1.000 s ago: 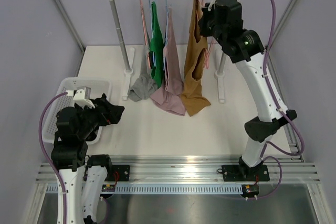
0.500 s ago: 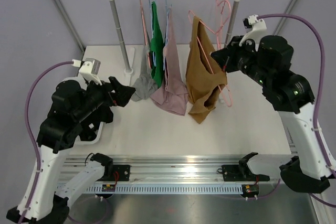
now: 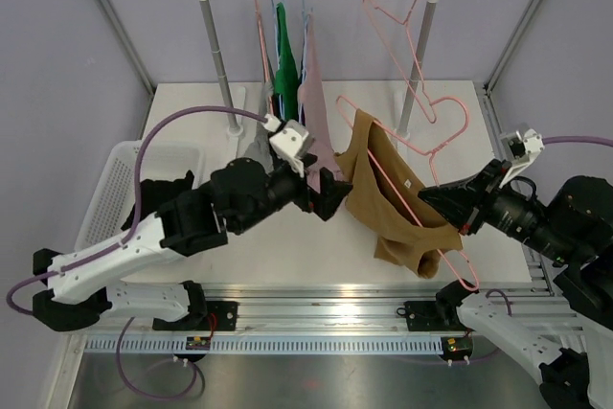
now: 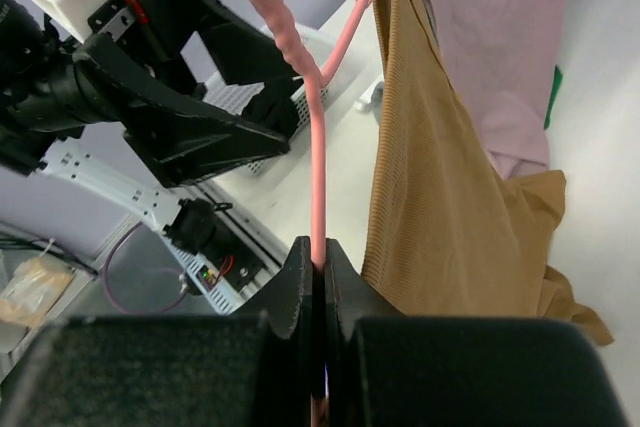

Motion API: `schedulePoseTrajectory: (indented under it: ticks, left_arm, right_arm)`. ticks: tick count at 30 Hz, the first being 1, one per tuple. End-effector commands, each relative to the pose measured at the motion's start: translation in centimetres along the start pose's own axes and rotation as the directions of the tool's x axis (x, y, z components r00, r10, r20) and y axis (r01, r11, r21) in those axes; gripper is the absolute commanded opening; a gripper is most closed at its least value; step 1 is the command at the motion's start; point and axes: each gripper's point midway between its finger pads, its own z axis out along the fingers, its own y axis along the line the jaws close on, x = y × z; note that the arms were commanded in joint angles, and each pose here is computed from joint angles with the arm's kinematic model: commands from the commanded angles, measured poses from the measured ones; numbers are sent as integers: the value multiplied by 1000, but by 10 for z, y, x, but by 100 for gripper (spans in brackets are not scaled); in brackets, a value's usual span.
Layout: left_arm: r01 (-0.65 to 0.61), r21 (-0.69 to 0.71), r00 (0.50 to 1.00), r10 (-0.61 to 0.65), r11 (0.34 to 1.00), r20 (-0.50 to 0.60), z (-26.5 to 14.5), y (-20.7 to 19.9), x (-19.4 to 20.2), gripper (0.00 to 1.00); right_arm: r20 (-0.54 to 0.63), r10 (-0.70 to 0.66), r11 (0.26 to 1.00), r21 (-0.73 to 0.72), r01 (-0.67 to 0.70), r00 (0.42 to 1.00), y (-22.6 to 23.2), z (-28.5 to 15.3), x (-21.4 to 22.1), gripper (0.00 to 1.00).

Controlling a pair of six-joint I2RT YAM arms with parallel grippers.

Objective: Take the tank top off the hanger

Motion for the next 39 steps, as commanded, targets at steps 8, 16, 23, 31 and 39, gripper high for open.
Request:
schedulePoseTrajectory:
  ticks: [8, 16, 23, 31, 39]
  left_arm:
    - [-29, -64, 970, 44, 998, 241, 46, -26, -52, 96]
    - [-67, -89, 972, 85, 994, 219, 67, -28, -43, 58]
    - [-34, -224, 976, 80, 974, 200, 57, 0, -38, 0]
    - [106, -603, 989, -24, 791, 143, -6, 115, -13, 0]
    - [171, -549, 985, -130, 819, 113, -44, 140, 10, 0]
  right_arm:
    - [-52, 40, 995, -93, -45, 998, 19, -27, 25, 0]
    - [-79, 44, 994, -97, -52, 996, 20, -41, 42, 0]
    - [-97, 16, 999, -31, -19, 995, 4, -38, 50, 0]
    - [-126, -111, 961, -266, 74, 986, 35, -56, 72, 0]
    - [21, -171, 891, -423, 164, 985, 59, -52, 57, 0]
